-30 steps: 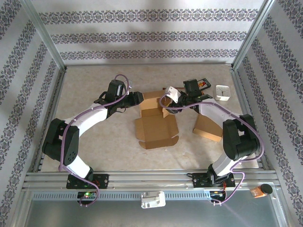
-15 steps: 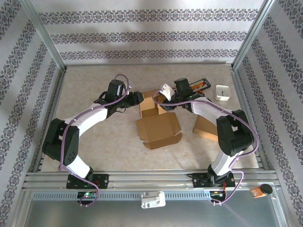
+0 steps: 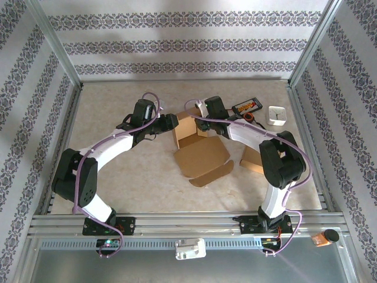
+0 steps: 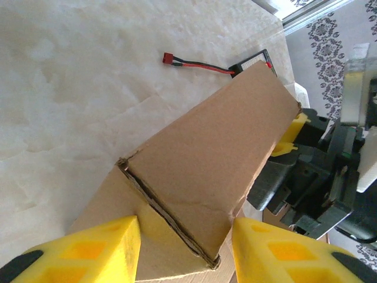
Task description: Fold the paper box
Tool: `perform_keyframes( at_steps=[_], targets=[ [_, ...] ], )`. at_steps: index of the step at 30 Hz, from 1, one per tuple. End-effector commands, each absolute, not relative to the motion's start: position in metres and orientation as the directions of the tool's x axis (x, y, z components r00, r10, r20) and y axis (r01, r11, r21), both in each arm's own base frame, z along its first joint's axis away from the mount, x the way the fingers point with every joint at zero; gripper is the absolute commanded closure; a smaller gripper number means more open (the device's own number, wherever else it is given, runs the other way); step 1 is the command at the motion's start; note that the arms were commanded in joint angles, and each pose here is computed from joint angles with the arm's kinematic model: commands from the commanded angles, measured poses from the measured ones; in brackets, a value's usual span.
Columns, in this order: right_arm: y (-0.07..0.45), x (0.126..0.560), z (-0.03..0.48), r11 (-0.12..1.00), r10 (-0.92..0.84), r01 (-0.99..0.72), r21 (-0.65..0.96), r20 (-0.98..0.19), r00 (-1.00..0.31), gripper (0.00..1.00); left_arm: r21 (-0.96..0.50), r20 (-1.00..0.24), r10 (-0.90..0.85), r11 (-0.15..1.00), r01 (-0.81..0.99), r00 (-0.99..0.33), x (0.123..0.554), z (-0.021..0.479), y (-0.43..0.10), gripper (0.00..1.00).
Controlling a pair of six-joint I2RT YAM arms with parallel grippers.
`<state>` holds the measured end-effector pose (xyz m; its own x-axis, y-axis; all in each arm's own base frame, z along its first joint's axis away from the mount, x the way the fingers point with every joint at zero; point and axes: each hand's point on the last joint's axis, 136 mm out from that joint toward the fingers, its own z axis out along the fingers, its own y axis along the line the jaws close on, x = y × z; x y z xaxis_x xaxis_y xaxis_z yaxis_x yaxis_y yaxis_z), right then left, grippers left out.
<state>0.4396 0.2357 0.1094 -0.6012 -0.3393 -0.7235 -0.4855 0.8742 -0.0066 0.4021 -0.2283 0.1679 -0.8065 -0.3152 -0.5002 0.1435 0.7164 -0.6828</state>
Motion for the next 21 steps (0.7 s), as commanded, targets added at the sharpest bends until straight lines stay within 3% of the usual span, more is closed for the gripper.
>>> perform_keyframes(
  at_steps=[1, 5, 9, 13, 19, 21],
  targets=[
    [0.253, 0.418, 0.086, 0.875, -0.330, -0.482, 0.046, -0.671, -0.663, 0.73, -0.700, -0.525, -0.319, 0.690, 0.186, -0.789, 0.398, 0.189, -0.235, 0.56],
    [0.258, 0.414, 0.077, 0.889, -0.305, -0.454, 0.057, -0.666, -0.681, 0.84, -0.696, -0.528, -0.318, 0.693, 0.187, -0.788, 0.400, 0.188, -0.235, 0.55],
    [0.263, 0.415, 0.069, 0.908, -0.213, -0.397, 0.135, -0.666, -0.715, 0.73, -0.698, -0.525, -0.319, 0.692, 0.185, -0.789, 0.400, 0.186, -0.236, 0.55],
    [0.269, 0.418, 0.057, 0.913, -0.177, -0.370, 0.172, -0.650, -0.739, 0.71, -0.698, -0.524, -0.319, 0.692, 0.184, -0.790, 0.399, 0.186, -0.235, 0.55],
    [0.263, 0.425, 0.050, 0.931, -0.168, -0.339, 0.139, -0.658, -0.733, 0.93, -0.690, -0.531, -0.316, 0.700, 0.184, -0.787, 0.396, 0.185, -0.232, 0.55],
    [0.259, 0.425, 0.051, 0.936, -0.168, -0.329, 0.125, -0.662, -0.730, 0.94, -0.689, -0.534, -0.318, 0.701, 0.184, -0.784, 0.397, 0.186, -0.231, 0.55]
  ],
)
